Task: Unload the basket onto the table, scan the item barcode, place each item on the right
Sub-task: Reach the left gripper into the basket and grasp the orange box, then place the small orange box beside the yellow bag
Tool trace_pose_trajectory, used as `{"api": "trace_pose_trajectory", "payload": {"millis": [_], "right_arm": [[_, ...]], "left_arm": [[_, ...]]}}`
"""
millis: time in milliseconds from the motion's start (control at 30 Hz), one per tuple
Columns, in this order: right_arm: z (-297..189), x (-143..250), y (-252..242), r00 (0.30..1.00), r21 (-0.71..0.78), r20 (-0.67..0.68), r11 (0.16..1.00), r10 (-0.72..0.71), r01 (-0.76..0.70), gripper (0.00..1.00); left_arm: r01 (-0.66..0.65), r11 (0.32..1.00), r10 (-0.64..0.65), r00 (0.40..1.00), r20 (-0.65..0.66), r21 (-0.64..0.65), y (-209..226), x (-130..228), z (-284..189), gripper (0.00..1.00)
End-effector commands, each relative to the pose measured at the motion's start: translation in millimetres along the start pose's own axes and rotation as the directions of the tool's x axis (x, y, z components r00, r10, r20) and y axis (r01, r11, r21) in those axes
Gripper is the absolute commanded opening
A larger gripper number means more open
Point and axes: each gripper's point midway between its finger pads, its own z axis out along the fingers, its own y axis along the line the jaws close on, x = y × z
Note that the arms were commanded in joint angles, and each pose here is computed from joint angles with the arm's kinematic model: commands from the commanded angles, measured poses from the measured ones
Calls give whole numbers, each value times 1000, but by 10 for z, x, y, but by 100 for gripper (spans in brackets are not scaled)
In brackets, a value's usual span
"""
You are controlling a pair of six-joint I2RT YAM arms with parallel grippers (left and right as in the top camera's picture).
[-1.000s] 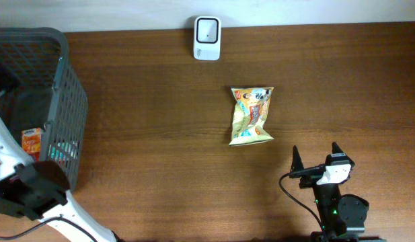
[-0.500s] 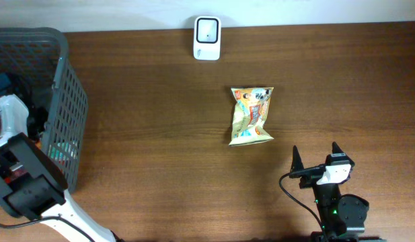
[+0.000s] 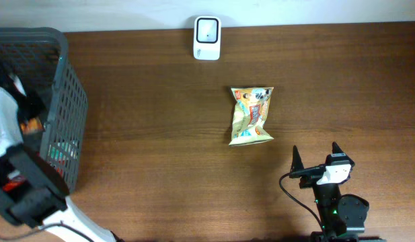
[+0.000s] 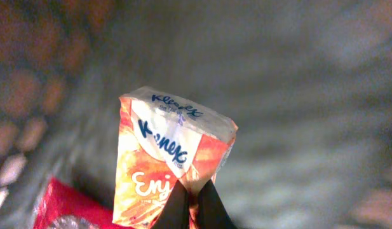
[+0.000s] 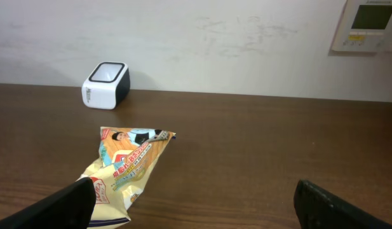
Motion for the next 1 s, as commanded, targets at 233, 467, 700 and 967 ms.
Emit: {"api": "trace_pose_trajectory", "payload": {"millis": [233, 467, 700, 967], "right_arm": [[2, 30, 5, 1000, 0, -5, 1000, 2, -2, 98], [2, 29, 4, 1000, 0, -4, 1000, 2, -2, 98], [2, 30, 5, 1000, 0, -5, 1000, 2, -2, 98], [2, 29, 4, 1000, 0, -4, 1000, 2, -2, 98]], "left_arm": [[-366, 352, -56, 911, 410, 862, -2350, 295, -3912, 0], [-486, 733, 446, 872, 203, 476, -3864, 1591, -2159, 0], [-605, 680, 677, 735, -39, 415, -4499, 2717, -969, 6], [-556, 655, 582, 803, 128, 512, -4543, 1833, -1881, 61]]}}
